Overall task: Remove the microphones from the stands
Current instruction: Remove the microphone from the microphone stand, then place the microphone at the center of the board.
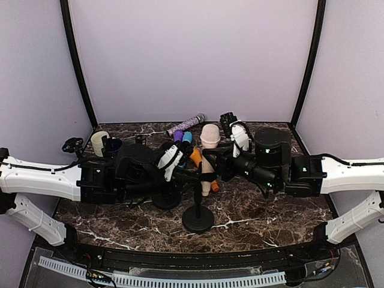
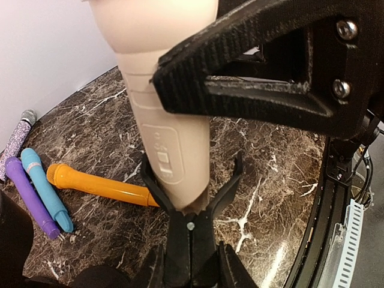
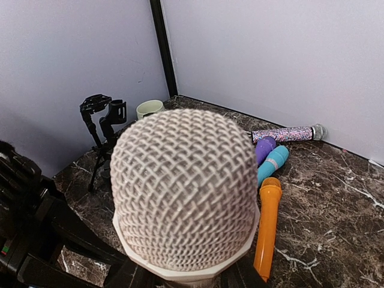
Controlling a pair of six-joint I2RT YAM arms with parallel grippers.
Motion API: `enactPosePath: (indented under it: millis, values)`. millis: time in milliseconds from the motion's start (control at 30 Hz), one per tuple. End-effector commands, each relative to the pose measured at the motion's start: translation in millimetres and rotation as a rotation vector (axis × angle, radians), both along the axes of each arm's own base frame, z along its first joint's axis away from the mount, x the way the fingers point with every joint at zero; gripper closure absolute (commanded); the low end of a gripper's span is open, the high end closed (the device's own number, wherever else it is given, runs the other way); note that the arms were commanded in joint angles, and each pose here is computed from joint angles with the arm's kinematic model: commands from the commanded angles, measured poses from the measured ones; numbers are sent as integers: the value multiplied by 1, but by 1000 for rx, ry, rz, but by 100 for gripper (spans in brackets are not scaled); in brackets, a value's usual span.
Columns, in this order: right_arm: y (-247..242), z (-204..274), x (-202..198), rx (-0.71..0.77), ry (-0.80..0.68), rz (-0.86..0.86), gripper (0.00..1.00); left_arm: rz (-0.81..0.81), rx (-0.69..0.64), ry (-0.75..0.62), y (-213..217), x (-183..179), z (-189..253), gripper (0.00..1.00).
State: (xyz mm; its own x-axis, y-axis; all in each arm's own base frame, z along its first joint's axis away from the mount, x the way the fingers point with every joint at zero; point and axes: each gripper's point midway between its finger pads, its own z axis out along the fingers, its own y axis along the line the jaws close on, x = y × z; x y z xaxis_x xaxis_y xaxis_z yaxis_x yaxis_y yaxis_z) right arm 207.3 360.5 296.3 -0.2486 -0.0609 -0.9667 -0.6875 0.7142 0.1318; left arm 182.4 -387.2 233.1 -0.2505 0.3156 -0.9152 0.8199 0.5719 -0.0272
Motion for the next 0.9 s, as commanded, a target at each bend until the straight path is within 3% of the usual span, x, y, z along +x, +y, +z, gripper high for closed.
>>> enactPosePath:
  millis: [0,233,300,367,400,500,633,867]
  values:
    - [-17,41,3,96,-45,-74,100,-9,39,19,8,-5,-14,94]
    - [-64,39,26,25,-22,-254,100,8,41,8,11,-3,-9,90]
    - [-74,32,38,12,26,-281,100,16,35,5,12,-2,-6,82]
    - [-82,20,50,-8,71,-303,100,20,22,3,14,-2,-1,65]
    - [-85,15,55,-17,90,-310,100,23,13,1,14,-2,3,51]
    - [-92,2,71,-37,147,-324,100,21,1,-1,16,-3,14,31]
    - [-99,-10,90,-69,203,-340,100,14,-33,0,17,-5,34,23]
    - [-90,-30,118,-119,288,-286,100,37,-112,30,34,-5,61,21]
